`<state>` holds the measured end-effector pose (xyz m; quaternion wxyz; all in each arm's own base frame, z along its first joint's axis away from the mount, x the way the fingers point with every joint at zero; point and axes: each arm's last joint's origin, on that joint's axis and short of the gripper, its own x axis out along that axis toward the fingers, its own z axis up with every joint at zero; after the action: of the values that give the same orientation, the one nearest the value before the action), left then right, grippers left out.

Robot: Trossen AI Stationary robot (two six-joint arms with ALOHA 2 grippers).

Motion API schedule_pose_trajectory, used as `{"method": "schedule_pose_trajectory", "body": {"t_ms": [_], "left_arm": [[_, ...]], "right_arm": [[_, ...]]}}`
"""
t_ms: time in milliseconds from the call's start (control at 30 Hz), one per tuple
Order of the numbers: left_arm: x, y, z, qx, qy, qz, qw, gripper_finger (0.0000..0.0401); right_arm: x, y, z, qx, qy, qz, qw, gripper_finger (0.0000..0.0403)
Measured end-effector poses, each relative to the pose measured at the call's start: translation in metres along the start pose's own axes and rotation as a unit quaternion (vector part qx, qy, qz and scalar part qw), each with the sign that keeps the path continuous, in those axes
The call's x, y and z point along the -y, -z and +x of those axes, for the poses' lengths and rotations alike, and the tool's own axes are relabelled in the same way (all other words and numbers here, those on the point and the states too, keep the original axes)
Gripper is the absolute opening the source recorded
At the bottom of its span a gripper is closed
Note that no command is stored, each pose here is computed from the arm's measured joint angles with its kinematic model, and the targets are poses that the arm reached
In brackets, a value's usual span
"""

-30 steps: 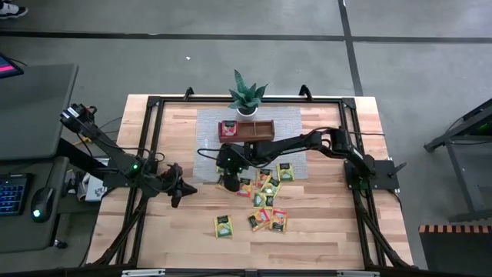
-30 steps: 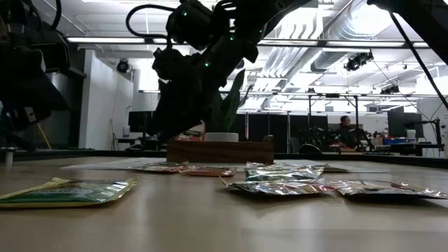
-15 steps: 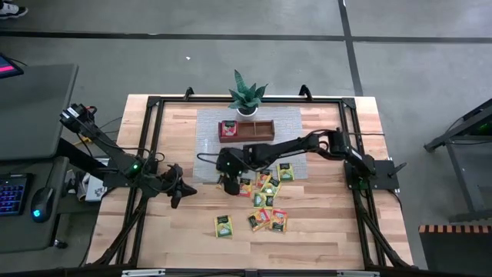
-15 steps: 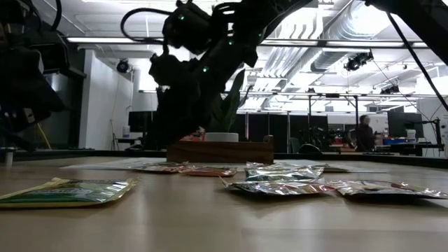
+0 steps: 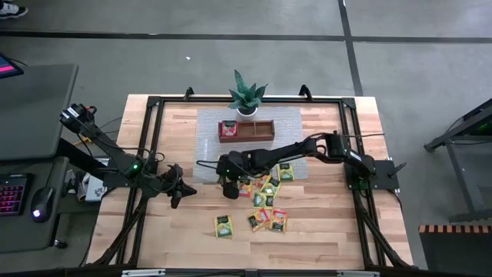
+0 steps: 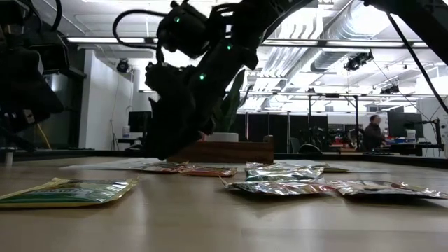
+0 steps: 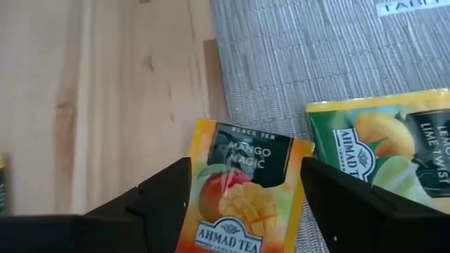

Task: Pick & Place Tea
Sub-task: Put the orange tea bag into the middle section of the wooden organizer

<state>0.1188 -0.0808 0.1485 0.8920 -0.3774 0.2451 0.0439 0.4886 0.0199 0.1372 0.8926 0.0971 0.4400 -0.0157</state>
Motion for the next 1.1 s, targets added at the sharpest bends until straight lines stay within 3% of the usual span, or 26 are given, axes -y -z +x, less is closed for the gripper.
{"method": "schedule_pose_trajectory", "body": {"t_ms": [733,1100], "left_arm": [[-0.002,0.001,0.000,-0.006,-0.010,0.004,1.000,0.0000],[-0.002,0.001,0.000,-0.011,-0.009,0.004,1.000,0.0000]], "right_arm": [[-0.013,0.022,0.030,-0.014,0.061,0.036,0.997,0.0264],[-0.022,0.028,0.031,-0.010,0.104,0.028,0.994,0.0185]]}}
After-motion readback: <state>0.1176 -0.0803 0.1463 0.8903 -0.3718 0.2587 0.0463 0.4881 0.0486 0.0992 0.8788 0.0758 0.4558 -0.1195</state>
